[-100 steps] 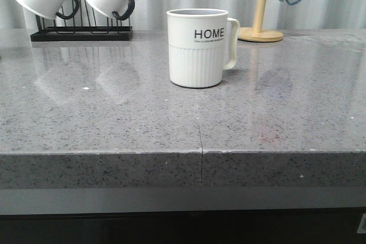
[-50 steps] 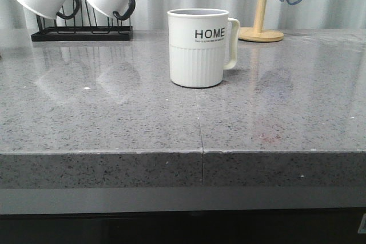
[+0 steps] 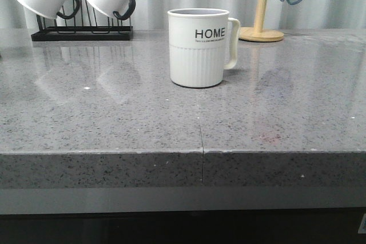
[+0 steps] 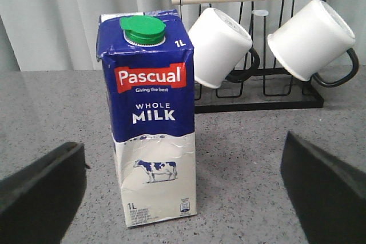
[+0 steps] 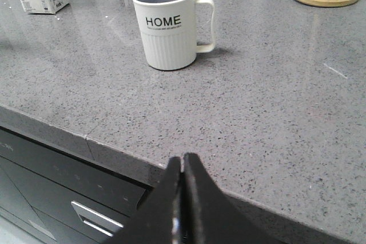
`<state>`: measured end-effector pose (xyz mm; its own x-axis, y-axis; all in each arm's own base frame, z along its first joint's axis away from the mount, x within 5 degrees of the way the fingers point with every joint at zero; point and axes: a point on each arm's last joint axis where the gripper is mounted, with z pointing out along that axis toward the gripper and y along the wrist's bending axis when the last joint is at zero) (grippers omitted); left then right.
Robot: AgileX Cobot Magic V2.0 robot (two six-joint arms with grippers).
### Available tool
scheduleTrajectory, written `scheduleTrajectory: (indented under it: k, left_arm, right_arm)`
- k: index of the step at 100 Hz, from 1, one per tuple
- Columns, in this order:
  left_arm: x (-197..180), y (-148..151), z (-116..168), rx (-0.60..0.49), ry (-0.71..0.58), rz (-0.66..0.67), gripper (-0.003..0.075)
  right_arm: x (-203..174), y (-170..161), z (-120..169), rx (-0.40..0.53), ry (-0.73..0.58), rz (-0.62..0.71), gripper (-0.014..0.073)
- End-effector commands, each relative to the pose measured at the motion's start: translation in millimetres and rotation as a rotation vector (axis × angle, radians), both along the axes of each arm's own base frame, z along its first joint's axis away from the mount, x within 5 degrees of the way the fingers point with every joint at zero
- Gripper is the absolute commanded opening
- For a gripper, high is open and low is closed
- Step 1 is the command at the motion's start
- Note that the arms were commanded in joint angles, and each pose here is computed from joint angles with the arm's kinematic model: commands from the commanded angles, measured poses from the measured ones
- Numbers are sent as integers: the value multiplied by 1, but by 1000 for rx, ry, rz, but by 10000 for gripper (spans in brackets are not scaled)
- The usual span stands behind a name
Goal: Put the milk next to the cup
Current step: 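Move the left gripper down around the Pascual milk carton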
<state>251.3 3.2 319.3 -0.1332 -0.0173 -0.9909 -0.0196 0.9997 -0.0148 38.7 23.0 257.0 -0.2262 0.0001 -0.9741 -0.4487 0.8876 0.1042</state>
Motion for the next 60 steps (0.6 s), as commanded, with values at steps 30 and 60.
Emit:
scheduleTrajectory:
  k: [30,60]
  left_arm:
    - [49,7,19,-20,-122,30,639]
    - [75,22,15,-55,-112,88,639]
  right_arm:
    - [1,0,13,19,-78,-7,-36]
    - [1,0,13,19,-78,-7,-36]
